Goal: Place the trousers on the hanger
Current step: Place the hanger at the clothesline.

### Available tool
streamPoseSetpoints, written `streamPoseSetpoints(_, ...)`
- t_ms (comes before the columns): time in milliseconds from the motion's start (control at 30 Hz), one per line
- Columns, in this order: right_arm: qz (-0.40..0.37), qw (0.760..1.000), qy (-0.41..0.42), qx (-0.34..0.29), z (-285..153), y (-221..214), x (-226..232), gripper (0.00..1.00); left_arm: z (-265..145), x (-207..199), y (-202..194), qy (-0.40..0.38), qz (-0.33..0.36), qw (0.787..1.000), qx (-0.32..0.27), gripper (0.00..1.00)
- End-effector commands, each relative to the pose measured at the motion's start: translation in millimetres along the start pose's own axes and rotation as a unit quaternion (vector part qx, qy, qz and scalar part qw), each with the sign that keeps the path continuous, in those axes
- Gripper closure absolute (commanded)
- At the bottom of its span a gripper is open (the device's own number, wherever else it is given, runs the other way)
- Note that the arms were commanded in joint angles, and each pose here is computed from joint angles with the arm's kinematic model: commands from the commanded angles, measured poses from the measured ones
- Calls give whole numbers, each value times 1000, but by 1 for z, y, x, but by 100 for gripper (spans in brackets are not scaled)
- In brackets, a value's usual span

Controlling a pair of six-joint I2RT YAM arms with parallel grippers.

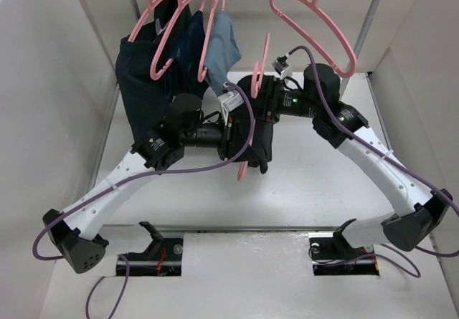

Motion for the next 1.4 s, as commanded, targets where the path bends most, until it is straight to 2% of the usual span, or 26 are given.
streamPoseSetpoints(0,-44,994,96,-18,-5,7,48,56,-7,-27,44,-73,86,990,-87,100)
streamPoseSetpoints(33,-52,994,99,-20,-10,4,50,45,-8,-24,50,-68,85,990,-95,100)
streamPoseSetpoints(67,-54,993,103,-17,-10,0,51,41,-8,-26,57,-70,88,988,-103,100)
streamPoseSetpoints(167,-57,993,99,-28,-18,-6,47,38,-12,-23,70,-64,90,986,-122,100)
streamPoseSetpoints(267,-55,993,96,-32,-22,-9,43,38,-14,-18,78,-59,78,986,-138,100)
streamPoseSetpoints(400,-43,995,88,-28,-25,-15,33,47,-14,-8,83,-50,66,986,-147,100)
streamPoseSetpoints(533,-24,997,67,-36,-25,-20,13,47,-16,-2,89,-45,59,984,-159,100)
streamPoseSetpoints(600,-24,997,66,-41,-29,-23,12,50,-18,-5,93,-48,60,983,-165,100)
streamPoseSetpoints(700,-20,997,60,-45,-28,-23,7,61,-17,-5,92,-51,51,983,-168,100)
streamPoseSetpoints(733,-24,997,65,-46,-29,-22,11,73,-17,-5,92,-51,51,983,-168,100)
streamPoseSetpoints(833,-27,996,69,-48,-27,-18,17,89,-16,-3,91,-51,51,983,-168,100)
streamPoseSetpoints(867,-27,996,69,-48,-25,-16,18,100,-16,-3,91,-51,51,983,-168,100)
streamPoseSetpoints(900,-31,996,75,-44,-27,-17,23,100,-15,-2,88,-54,49,984,-163,100)
streamPoseSetpoints(933,-35,995,81,-46,-26,-14,29,100,-15,-2,88,-54,49,984,-163,88)
streamPoseSetpoints(1000,-43,994,94,-37,-28,-14,40,100,-17,-7,87,-71,71,983,-155,52)
streamPoseSetpoints(1033,-55,992,109,-33,-30,-12,54,100,-18,-9,86,-75,76,983,-148,24)
streamPoseSetpoints(1067,-51,993,97,-29,-26,-9,53,100,-19,-10,86,-77,87,983,-143,12)
streamPoseSetpoints(1100,-58,993,97,-22,-26,-9,57,100,-23,-12,87,-75,134,978,-142,0)
streamPoseSetpoints(1167,-83,991,106,-15,-33,-5,82,100,-34,-18,88,-61,174,976,-120,0)
streamPoseSetpoints(1200,-82,994,78,-1,-23,-2,72,100,-40,-21,89,-45,201,972,-117,0)
streamPoseSetpoints(1300,-94,993,77,5,-23,17,84,100,-66,-14,90,61,281,952,-105,0)
streamPoseSetpoints(1367,-100,992,81,-4,-27,32,87,100,-79,0,86,148,299,937,-106,0)
Point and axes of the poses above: each gripper's point midway between its finger pads, its own z axis out along the fingers, its own x axis along the line the jaws close on, y = z × x, the point moved 6 cm from there along -z, back along the fingers, and after that the axes turned 12 degrees about z, right-handed, at the moved point
